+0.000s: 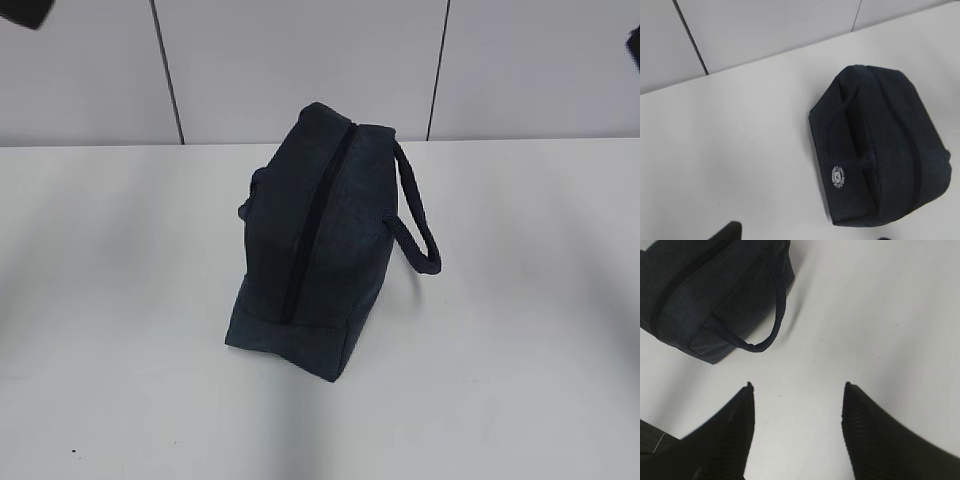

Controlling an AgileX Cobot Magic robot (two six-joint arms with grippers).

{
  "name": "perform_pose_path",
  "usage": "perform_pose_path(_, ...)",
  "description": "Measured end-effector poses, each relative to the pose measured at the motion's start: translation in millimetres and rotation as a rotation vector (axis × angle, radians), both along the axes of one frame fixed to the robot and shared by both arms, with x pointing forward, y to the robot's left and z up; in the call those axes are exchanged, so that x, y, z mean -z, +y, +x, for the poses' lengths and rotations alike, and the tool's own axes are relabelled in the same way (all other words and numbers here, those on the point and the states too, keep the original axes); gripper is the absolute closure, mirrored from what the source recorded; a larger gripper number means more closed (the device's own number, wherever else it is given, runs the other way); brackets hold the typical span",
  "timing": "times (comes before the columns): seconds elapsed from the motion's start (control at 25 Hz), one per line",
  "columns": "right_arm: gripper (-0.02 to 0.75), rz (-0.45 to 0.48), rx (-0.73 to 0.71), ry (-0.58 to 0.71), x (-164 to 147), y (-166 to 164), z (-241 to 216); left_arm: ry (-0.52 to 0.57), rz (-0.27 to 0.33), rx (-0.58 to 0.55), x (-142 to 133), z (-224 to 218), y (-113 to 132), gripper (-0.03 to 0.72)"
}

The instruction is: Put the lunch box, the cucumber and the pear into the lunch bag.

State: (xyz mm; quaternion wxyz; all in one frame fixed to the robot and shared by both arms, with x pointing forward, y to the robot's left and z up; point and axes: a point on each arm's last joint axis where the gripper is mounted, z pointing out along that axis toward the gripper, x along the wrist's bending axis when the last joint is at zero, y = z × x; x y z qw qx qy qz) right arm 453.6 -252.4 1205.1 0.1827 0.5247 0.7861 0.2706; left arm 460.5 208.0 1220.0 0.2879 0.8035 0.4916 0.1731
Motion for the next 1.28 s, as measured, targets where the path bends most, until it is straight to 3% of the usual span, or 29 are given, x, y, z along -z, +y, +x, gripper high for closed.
perform_pose_path(0.32,0.298,0.024,0.098,-0.215,-42,-19,-77,-0.198,-0.089,-0.01,-45,-75,29,0.217)
perform_pose_path(0.44,0.298,0.04,0.118,-0.292,-51,-25,-108,-0.244,-0.107,-0.009,-47,-104,41,0.217)
perform_pose_path(0.8,0.298,0.051,0.14,-0.36,-20,-37,-176,-0.215,-0.097,-0.01,19,-174,68,0.214)
perform_pose_path(1.28,0.299,0.06,0.153,-0.386,70,-47,-238,-0.259,-0.116,-0.012,116,-232,91,0.214)
